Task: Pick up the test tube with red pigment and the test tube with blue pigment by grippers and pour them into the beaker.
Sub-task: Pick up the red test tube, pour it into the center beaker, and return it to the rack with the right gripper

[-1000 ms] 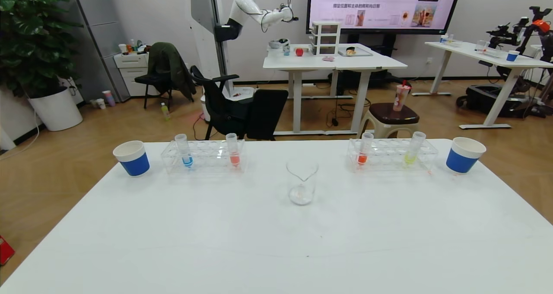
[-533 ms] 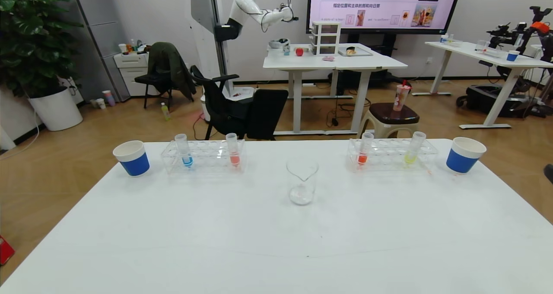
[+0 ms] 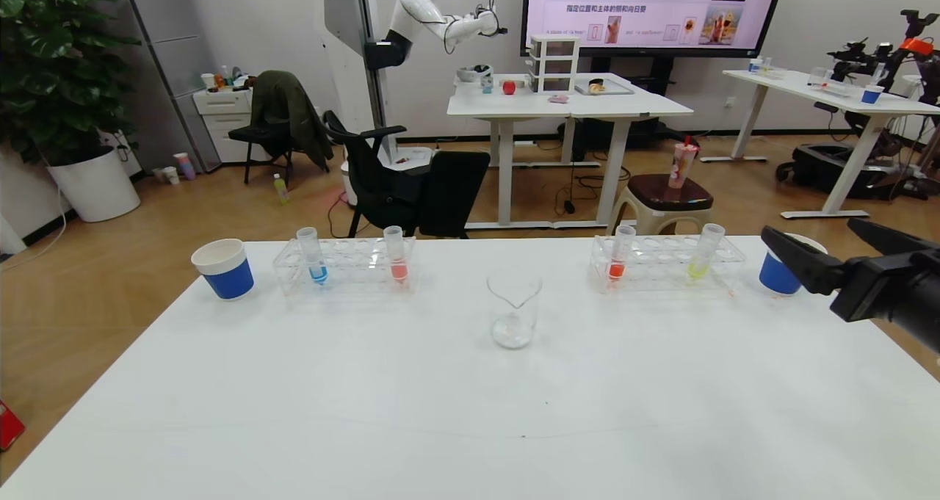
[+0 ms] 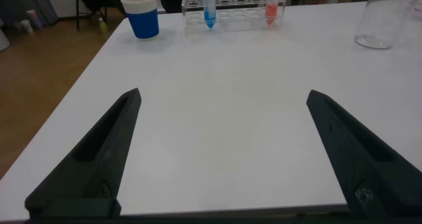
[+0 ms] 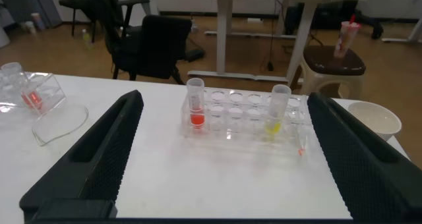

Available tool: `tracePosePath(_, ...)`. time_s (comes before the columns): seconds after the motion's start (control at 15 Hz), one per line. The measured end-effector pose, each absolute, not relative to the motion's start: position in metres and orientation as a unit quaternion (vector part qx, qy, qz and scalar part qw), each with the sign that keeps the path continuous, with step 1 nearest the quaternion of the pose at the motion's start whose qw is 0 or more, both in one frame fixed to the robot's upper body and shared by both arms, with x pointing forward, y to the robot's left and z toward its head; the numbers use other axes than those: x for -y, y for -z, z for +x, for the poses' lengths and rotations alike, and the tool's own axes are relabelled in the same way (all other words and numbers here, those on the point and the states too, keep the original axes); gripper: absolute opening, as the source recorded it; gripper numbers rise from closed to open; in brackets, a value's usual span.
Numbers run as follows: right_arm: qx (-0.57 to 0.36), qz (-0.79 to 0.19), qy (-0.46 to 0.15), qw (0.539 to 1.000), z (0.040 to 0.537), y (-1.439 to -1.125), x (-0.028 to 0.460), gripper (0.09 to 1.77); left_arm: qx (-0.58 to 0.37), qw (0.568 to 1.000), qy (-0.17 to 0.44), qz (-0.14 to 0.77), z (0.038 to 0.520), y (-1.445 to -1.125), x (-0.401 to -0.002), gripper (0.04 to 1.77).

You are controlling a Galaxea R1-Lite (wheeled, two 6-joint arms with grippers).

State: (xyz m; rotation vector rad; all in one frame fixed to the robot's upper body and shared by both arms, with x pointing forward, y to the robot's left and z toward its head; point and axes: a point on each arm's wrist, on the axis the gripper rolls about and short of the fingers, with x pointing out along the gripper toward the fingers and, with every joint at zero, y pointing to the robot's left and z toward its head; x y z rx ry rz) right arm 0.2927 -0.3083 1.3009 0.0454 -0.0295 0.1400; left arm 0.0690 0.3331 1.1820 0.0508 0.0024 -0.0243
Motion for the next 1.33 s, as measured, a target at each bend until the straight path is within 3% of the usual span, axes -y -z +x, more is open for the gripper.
tracePosePath(0.87,-0.017,0.022,-0.093,0.995,0.404,-1.191,0.278,1.74,-0.001,1.0,0.012,0.025,0.069,-1.182,-0.333,1.75)
tracePosePath(1.33,0.003,0.028,-0.105,0.994,0.451,-1.171,0.257,1.74,-0.002,1.0,0.012,0.026,0.069,-1.182,-0.333,1.75)
